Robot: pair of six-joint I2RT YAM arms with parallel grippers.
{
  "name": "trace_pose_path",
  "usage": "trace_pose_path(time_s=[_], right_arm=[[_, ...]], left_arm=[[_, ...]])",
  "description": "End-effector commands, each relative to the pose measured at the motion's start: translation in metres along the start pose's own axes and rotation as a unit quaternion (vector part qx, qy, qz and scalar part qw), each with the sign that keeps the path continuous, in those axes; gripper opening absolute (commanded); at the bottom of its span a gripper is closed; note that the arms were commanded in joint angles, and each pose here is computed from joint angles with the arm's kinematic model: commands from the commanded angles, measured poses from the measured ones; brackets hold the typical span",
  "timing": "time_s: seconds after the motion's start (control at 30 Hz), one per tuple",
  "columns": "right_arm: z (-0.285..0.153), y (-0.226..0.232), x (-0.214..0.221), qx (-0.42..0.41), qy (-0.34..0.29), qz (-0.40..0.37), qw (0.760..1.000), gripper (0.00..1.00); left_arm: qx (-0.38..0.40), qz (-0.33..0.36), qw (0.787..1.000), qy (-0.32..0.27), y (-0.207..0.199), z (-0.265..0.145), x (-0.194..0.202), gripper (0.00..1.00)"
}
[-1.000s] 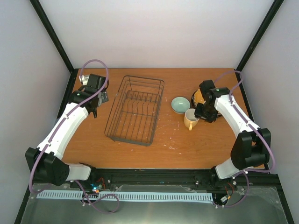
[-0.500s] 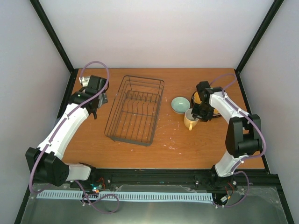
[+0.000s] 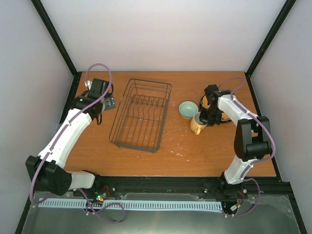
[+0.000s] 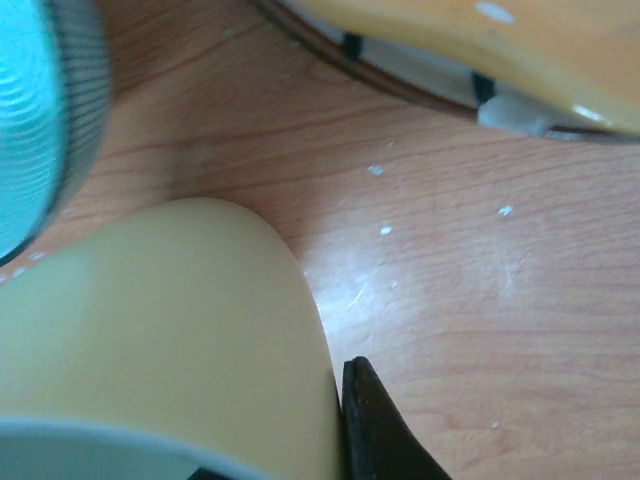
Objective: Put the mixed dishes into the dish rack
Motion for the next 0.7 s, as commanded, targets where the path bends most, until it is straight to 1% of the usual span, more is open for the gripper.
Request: trace_pose_path(time_s=[0.0,0.03,0.07,0.1,0.17,0.2,0.23,0.27,0.3,0.33,0.4,0.47,0.5,0.57,0.6,0.63,0.67], right_arm=[[-0.090,0.017,0.002,-0.105,-0.100,-0.028,0.989,0.03],[-0.117,0.022,0.004,-0.142,-0.134,-0.040,0.980,0.03],[-0.143,0.029,0.006,-0.188,-0.175,-0.061,0.965,0.03],[-0.170,0.037,0.010,-0.243,-0.222,-0.085,0.940,0.03],[-0.209,0.048,0.018,-0.341,-0.301,-0.110,0.884,0.03],[-0.221,0.054,0.021,-0.393,-0.329,-0.123,0.850,0.03],[-0.218,0.058,0.022,-0.440,-0.339,-0.122,0.823,0.03],[-0.232,0.062,0.024,-0.485,-0.364,-0.125,0.786,0.03],[-0.232,0.064,0.024,-0.521,-0.382,-0.123,0.753,0.03],[-0.224,0.065,0.024,-0.552,-0.390,-0.112,0.729,0.03],[-0.221,0.071,0.022,-0.598,-0.405,-0.108,0.683,0.03],[-0.216,0.083,0.020,-0.633,-0.400,-0.112,0.654,0.03],[-0.214,0.092,0.021,-0.652,-0.391,-0.117,0.638,0.03],[-0.208,0.111,0.023,-0.689,-0.375,-0.122,0.608,0.03],[-0.210,0.118,0.025,-0.703,-0.377,-0.127,0.590,0.03],[-0.208,0.126,0.027,-0.711,-0.372,-0.127,0.583,0.03],[-0.206,0.132,0.027,-0.716,-0.369,-0.127,0.579,0.03]], left_arm=[[0.197,-0.052,0.979,0.025,-0.017,-0.052,-0.019,0.92],[0.246,-0.066,0.967,0.035,-0.021,-0.064,-0.022,0.90],[0.306,-0.077,0.948,0.053,-0.027,-0.076,-0.023,0.89],[0.365,-0.086,0.924,0.072,-0.034,-0.087,-0.023,0.89],[0.460,-0.109,0.873,0.121,-0.045,-0.103,-0.021,0.87],[0.499,-0.122,0.845,0.149,-0.049,-0.107,-0.017,0.87],[0.531,-0.130,0.819,0.173,-0.053,-0.109,-0.011,0.86],[0.551,-0.139,0.801,0.191,-0.055,-0.111,-0.007,0.85],[0.564,-0.149,0.787,0.201,-0.054,-0.113,-0.003,0.85],[0.575,-0.160,0.776,0.206,-0.052,-0.115,0.001,0.85],[0.592,-0.175,0.760,0.204,-0.046,-0.118,0.008,0.86],[0.608,-0.186,0.743,0.210,-0.045,-0.118,0.014,0.86],[0.616,-0.190,0.732,0.222,-0.046,-0.116,0.017,0.86],[0.641,-0.193,0.708,0.228,-0.049,-0.117,0.018,0.85],[0.648,-0.193,0.701,0.227,-0.050,-0.118,0.019,0.84],[0.651,-0.195,0.699,0.224,-0.051,-0.119,0.019,0.81],[0.653,-0.195,0.697,0.223,-0.052,-0.118,0.019,0.76]])
Point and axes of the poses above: each gripper's point midway between its finger pads, its own z axis out along the fingers, its own y axis along the line the jaws close on, x = y × z, the point moved 9 cm from there along -z, back along the fingers, and after that the axes turned 12 degrees about -z, right-handed, at the moved point
